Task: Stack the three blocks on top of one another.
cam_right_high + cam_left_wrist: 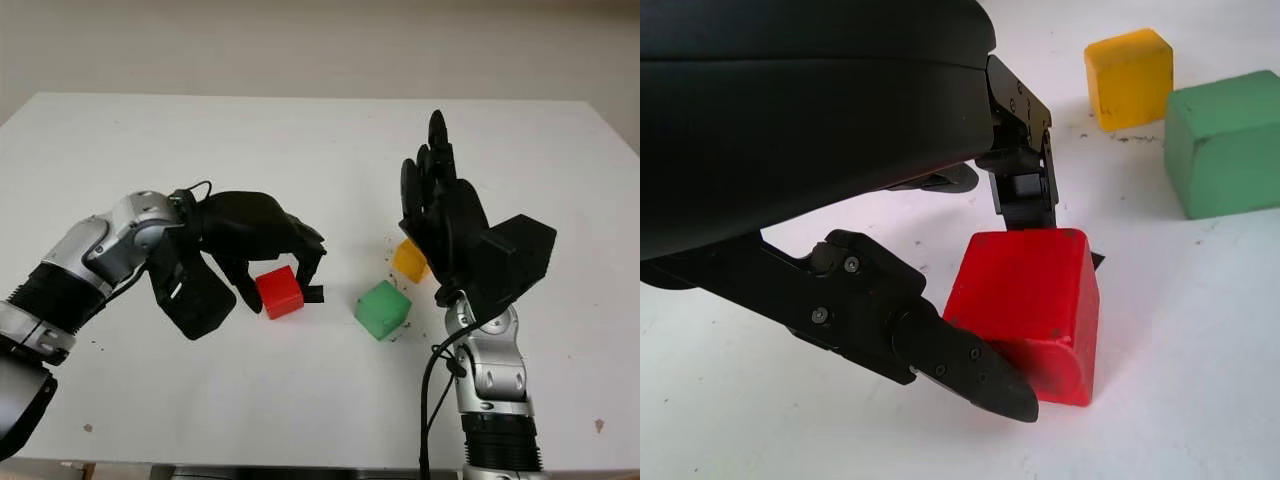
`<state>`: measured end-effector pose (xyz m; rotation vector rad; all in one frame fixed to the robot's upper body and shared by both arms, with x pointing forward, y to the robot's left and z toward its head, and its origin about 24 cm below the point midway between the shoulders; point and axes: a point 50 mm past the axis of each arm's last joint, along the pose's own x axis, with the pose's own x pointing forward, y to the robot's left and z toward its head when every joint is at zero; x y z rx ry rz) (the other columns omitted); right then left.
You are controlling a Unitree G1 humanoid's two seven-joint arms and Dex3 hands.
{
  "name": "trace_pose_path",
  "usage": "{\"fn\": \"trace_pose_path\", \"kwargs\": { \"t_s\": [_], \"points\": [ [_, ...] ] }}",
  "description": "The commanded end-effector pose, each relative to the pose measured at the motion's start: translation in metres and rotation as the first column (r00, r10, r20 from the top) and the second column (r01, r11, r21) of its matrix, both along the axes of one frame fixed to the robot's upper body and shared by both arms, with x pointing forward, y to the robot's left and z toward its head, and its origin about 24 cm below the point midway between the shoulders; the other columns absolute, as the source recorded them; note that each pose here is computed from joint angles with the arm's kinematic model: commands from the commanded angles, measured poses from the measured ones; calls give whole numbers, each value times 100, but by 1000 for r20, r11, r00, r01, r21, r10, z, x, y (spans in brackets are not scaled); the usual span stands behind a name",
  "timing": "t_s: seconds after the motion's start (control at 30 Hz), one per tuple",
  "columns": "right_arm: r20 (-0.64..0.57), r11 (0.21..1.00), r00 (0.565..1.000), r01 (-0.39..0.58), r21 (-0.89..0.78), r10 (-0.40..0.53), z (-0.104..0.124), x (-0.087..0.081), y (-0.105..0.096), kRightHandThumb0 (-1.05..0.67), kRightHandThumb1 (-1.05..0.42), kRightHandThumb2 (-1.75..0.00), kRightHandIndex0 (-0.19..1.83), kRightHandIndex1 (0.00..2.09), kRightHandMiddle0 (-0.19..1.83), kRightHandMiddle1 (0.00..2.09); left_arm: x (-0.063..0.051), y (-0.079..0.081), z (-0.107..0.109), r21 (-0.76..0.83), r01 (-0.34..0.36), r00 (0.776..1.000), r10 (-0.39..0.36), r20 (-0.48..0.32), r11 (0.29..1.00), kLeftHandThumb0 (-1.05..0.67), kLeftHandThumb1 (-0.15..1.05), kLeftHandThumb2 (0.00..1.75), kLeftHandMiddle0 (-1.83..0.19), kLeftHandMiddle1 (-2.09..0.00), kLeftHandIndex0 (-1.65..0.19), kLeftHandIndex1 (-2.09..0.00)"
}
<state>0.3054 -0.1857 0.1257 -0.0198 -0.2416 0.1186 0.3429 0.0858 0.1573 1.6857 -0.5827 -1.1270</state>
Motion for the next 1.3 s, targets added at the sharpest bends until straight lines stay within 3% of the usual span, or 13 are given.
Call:
{"fn": "trace_pose_path", "kwargs": {
  "t_s": [0.0, 0.53, 1.07, 1.17, 1.27],
  "points": [
    [9, 1000, 1000, 4, 13, -4, 3, -2, 0, -74, -105, -57, -19, 0, -19, 0, 3, -4, 9, 16, 24, 999, -25, 48, 1000, -44, 90, 6, -27, -4, -45, -144],
    [4, 1000, 1000, 14, 12, -14, 5, -3, 1, -72, -105, -58, -19, 0, -19, 0, 7, -17, 7, -17, 129, 980, -125, 153, 992, -45, 92, 6, -28, -5, -39, -142],
    [-3, 1000, 1000, 16, 17, -16, 4, -4, 2, -73, -105, -58, -19, 0, -19, 0, 8, -16, 2, 6, 126, 980, -125, 154, 992, -50, 88, 5, -28, -6, -44, -141],
    [0, 1000, 1000, 11, 20, -11, 4, -4, 3, -73, -105, -58, -19, 0, -19, 0, 8, -15, 1, 20, 129, 977, -131, 166, 991, -63, 86, 5, -22, -4, -29, -122],
    [1, 1000, 1000, 11, 15, -11, 4, -4, 3, -73, -105, -59, -19, 0, -19, 0, 8, -13, 1, 35, 139, 973, -143, 182, 990, -72, 86, 5, -13, -3, -15, -82]
  ]
}}
